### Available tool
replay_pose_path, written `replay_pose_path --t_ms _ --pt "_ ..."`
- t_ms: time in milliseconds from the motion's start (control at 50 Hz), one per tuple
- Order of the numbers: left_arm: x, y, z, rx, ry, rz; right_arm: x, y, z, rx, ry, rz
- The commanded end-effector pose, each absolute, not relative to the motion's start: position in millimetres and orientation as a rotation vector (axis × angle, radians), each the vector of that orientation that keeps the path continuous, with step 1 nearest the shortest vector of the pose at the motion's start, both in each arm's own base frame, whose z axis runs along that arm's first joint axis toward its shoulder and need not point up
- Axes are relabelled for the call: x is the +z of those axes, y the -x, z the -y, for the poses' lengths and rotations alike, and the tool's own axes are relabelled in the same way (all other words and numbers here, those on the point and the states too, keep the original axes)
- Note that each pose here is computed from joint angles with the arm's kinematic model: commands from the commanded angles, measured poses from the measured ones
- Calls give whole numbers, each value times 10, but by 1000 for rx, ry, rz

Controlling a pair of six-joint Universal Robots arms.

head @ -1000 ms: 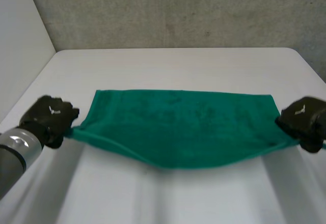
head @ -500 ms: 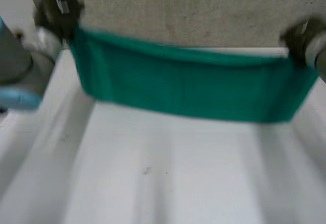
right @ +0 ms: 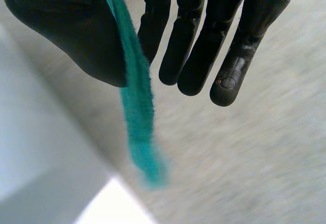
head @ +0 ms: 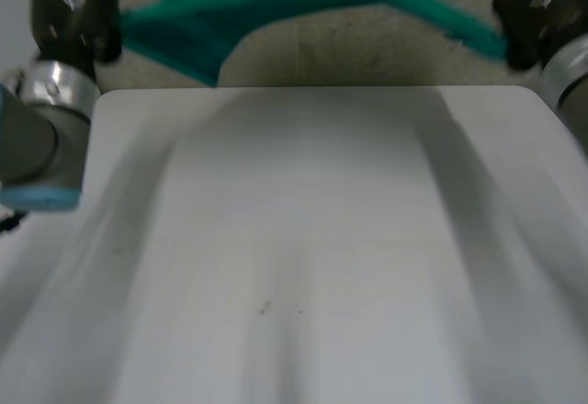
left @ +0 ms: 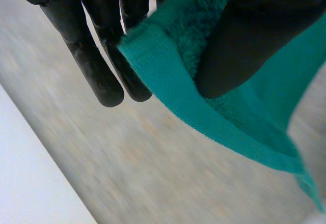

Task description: Fold the towel.

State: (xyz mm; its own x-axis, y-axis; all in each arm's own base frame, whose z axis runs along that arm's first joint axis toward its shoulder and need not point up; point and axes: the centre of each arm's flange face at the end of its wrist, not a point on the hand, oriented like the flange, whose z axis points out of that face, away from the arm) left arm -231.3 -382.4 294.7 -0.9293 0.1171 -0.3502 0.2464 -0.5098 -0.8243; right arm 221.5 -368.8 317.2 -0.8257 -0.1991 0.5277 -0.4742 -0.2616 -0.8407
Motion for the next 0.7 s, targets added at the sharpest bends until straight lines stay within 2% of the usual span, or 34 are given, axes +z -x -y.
replay_pose_path --t_ms 20,40,60,100,160,220,300,340,360,380,400,420,460,520,600,700 --pt "1890 2323 3703 -2407 -694 -1885 2122 -2276 3738 1934 -956 2104" --pt "1806 2331 3677 -2387 -714 -1913 1933 -2270 3725 1867 -975 2164" --pt "1653 2330 3616 -2342 -751 -1969 1848 -2260 3714 1829 -985 2193" --pt "1554 2323 3558 -2305 -775 -2011 1658 -2226 3656 1721 -1008 2284" --pt "1429 2288 3421 -2225 -812 -2078 1588 -2186 3585 1634 -1027 2348" --pt "1420 2237 3297 -2145 -854 -2110 1624 -2145 3428 1538 -1062 2408" --pt "1489 2102 3121 -2010 -900 -2152 1854 -2078 3105 1437 -1161 2410" --pt "1498 1891 2884 -1779 -959 -2250 1871 -2063 3031 1400 -1200 2401" --pt "1499 1890 2882 -1778 -960 -2250 1878 -2031 2874 1314 -1297 2373" --pt "1523 1817 2726 -1649 -1020 -2293 1860 -1968 2712 1203 -1406 2329" --pt "1555 1734 2544 -1494 -1092 -2340 1860 -1968 2710 1201 -1407 2328" --pt "1555 1734 2542 -1493 -1093 -2341 1852 -1873 2587 1101 -1490 2280" --pt "1645 1640 2172 -1230 -1231 -2437 1815 -1707 2429 958 -1588 2220" --pt "1698 1659 2130 -1248 -1257 -2429 1810 -1617 2393 915 -1632 2164" --pt "1734 1736 2175 -1353 -1291 -2380 1872 -1591 2602 1048 -1497 2153" --pt "1780 1838 2461 -1573 -1253 -2237 1803 -1611 2809 1127 -1389 2206"
